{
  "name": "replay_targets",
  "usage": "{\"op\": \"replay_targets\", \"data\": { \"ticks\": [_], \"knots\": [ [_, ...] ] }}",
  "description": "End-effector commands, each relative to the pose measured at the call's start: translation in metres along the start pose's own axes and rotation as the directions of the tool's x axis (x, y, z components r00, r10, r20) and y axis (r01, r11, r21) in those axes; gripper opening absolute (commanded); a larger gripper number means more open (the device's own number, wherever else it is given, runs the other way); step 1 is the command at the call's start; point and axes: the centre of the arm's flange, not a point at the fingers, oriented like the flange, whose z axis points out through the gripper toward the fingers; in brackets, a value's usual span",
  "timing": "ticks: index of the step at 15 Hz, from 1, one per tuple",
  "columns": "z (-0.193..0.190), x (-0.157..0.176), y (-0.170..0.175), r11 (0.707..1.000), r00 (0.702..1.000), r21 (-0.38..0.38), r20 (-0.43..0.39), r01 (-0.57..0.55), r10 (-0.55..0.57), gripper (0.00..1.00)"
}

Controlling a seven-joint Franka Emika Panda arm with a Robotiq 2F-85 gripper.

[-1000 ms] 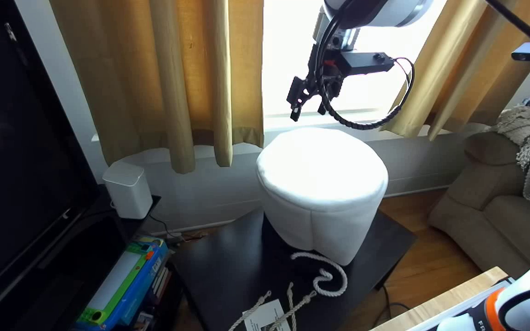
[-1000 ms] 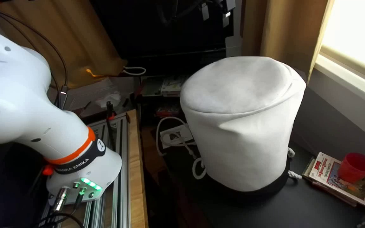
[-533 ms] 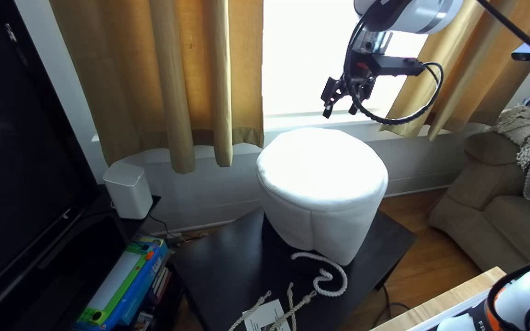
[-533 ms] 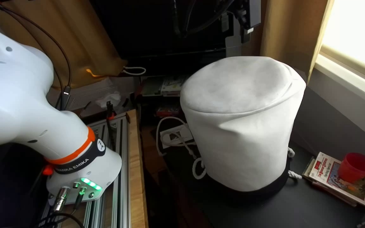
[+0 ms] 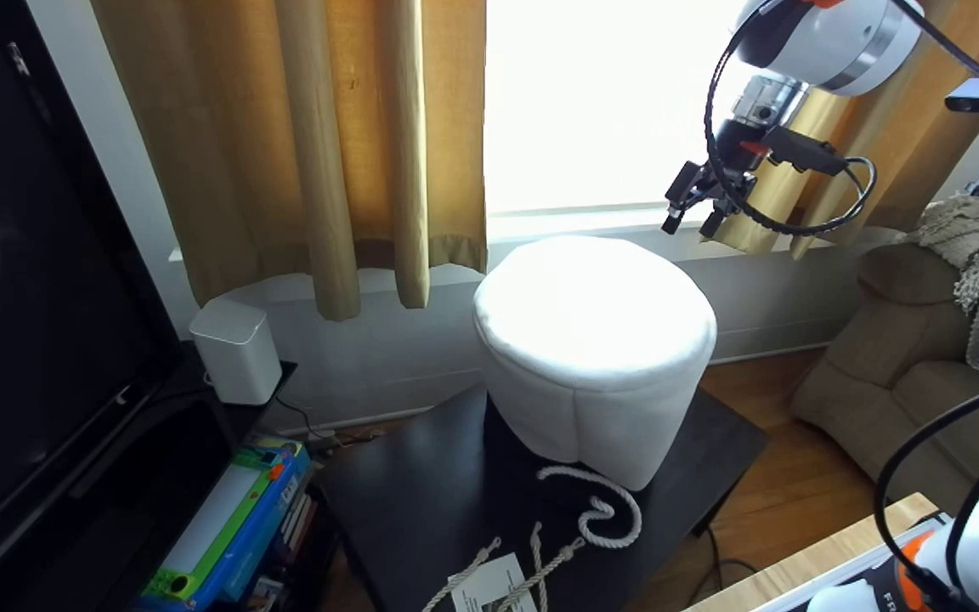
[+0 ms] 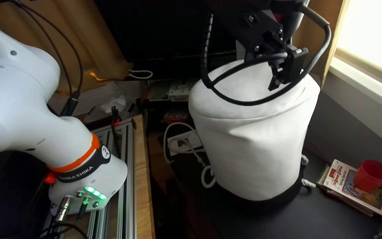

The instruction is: Turn the white bag upright

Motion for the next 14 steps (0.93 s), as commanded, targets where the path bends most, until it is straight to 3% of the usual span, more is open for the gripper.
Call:
{"op": "replay_targets", "data": {
  "ticks": [1, 14],
  "knots": [
    [0.026, -0.005, 0.03, 0.998, 1.0, 0.062, -0.017, 0.019, -0.018, 1.0],
    [0.102, 0.009, 0.067, 0.984, 0.998, 0.177, -0.063, -0.019, 0.03, 1.0]
  ]
}}
